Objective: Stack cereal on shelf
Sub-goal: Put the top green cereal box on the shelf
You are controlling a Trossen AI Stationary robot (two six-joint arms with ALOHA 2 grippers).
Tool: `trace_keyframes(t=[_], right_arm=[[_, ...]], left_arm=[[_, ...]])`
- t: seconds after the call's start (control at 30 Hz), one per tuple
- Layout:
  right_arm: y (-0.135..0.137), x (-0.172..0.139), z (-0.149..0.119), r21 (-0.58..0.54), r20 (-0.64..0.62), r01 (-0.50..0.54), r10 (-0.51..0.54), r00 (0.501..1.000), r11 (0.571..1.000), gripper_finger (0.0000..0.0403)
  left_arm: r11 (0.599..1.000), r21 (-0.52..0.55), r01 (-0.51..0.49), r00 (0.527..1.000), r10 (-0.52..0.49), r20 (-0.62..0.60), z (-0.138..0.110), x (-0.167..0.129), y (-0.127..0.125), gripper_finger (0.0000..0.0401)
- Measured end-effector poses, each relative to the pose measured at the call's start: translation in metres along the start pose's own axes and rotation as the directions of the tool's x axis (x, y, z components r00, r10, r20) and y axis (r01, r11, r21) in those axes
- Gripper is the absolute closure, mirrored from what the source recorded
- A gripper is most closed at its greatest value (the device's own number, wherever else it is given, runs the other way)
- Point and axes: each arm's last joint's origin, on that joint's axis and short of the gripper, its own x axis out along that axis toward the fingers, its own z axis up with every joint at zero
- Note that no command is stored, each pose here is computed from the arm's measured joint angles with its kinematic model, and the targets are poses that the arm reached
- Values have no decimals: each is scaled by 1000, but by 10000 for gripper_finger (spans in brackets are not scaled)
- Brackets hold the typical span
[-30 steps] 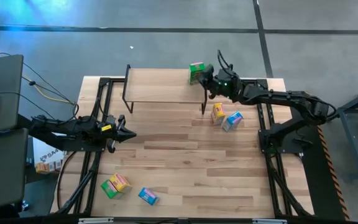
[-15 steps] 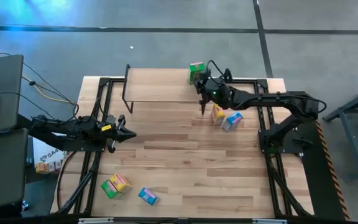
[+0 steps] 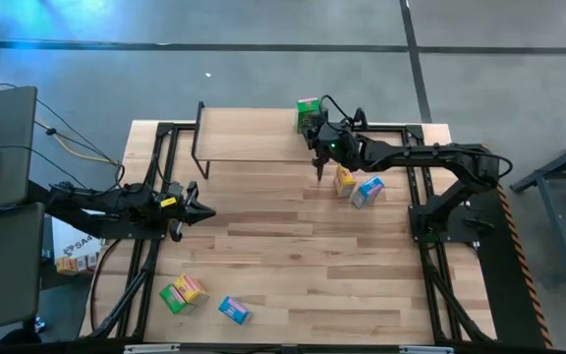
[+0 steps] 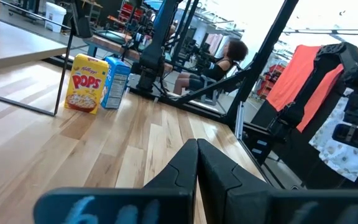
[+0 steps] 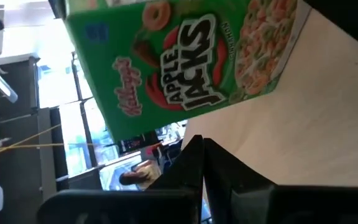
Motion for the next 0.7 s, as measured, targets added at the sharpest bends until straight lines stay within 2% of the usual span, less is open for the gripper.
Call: trace_keyframes(t=[0.1, 0.3, 0.37, 0.53, 0.7], right_arm=[[3, -1, -3, 31, -14, -26, 26, 1000, 999, 403], [21, -1, -5, 12, -2, -57, 57, 998, 998, 403], [25, -2, -5, -32, -8, -61, 61, 998, 998, 403], [21, -2, -5, -83, -12, -3, 2, 1000, 997, 403], [20, -2, -4, -80, 12, -1, 2, 1000, 997, 403]], left_arm=[[1000, 0, 0, 1000, 0, 0, 0, 0, 0, 400], [1000, 0, 0, 1000, 0, 0, 0, 0, 0, 400], [1000, 0, 0, 1000, 0, 0, 0, 0, 0, 400], [1000, 0, 0, 1000, 0, 0, 0, 0, 0, 400], [1000, 0, 0, 1000, 0, 0, 0, 0, 0, 400]])
